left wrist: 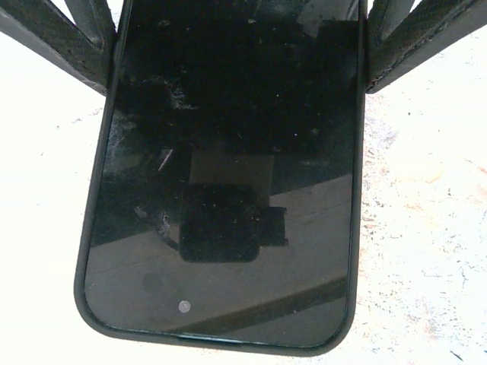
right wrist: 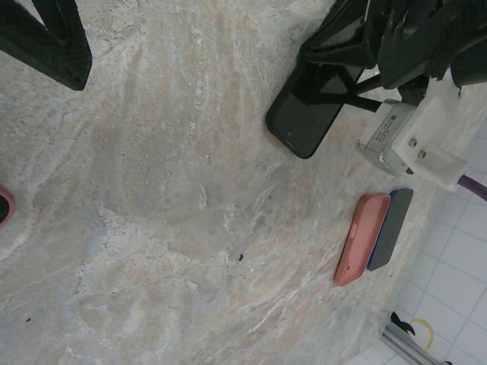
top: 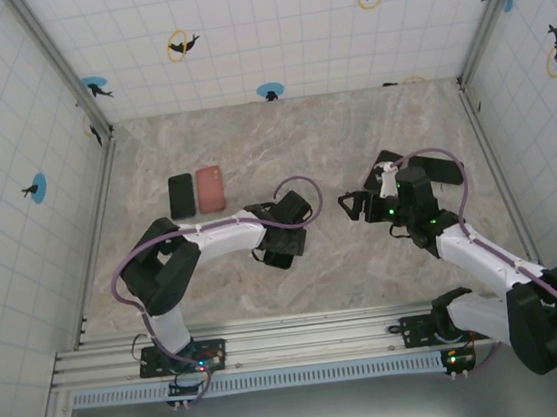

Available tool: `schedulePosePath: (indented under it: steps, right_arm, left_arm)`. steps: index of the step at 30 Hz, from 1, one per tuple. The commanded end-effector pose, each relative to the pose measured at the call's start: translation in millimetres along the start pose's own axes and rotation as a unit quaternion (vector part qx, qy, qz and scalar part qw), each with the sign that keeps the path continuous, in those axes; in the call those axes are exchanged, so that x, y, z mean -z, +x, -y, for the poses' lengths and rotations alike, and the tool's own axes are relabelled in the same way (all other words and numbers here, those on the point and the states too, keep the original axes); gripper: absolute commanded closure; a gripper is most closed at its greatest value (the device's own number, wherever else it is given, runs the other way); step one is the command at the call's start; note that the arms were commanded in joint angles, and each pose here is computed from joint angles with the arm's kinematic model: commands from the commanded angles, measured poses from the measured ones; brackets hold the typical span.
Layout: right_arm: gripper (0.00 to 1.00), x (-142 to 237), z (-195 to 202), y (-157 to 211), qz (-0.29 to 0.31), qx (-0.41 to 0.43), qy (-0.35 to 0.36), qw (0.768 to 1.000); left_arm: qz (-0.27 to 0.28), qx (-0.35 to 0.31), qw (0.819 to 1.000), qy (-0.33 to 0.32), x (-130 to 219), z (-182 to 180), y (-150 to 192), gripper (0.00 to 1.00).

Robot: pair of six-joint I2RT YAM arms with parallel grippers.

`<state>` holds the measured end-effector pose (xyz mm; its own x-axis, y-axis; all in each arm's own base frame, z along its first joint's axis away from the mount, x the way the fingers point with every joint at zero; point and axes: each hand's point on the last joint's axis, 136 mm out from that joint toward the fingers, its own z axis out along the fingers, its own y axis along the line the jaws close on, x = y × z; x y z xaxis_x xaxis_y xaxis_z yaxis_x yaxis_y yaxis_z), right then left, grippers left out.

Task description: Take the phone out of the phone case

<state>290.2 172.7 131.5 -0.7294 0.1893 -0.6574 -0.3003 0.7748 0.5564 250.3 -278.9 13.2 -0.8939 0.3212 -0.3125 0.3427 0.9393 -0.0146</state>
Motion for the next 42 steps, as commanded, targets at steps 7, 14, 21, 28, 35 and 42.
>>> schedulePosePath:
  steps: [7,14,21,28,35,42]
  right_arm:
    - [0.0,5,1,10,-0.002,-0.018,-0.009,1.0]
    - [0.04,4,-18,21,-0.006,-0.07,-0.087,0.994]
    - [0.13,2,-46,32,-0.023,-0.093,-0.162,0.982]
    - [0.23,-10,-75,40,-0.042,-0.064,-0.188,0.979]
    - [0.39,-22,-92,30,-0.035,-0.059,-0.205,0.976]
    - [0.52,-36,-99,20,-0.026,-0.07,-0.208,0.975]
  left_arm:
    - [-0.03,0.011,0.999,-0.043,-13,-14,19,0.37]
    - [0.048,0.074,0.996,-0.007,37,-8,-38,0.42]
    - [0.116,0.121,0.985,0.047,87,4,-88,0.42]
    - [0.162,0.169,0.962,0.137,118,31,-118,0.44]
    - [0.172,0.174,0.955,0.168,132,47,-125,0.46]
    - [0.176,0.174,0.953,0.174,137,51,-127,0.47]
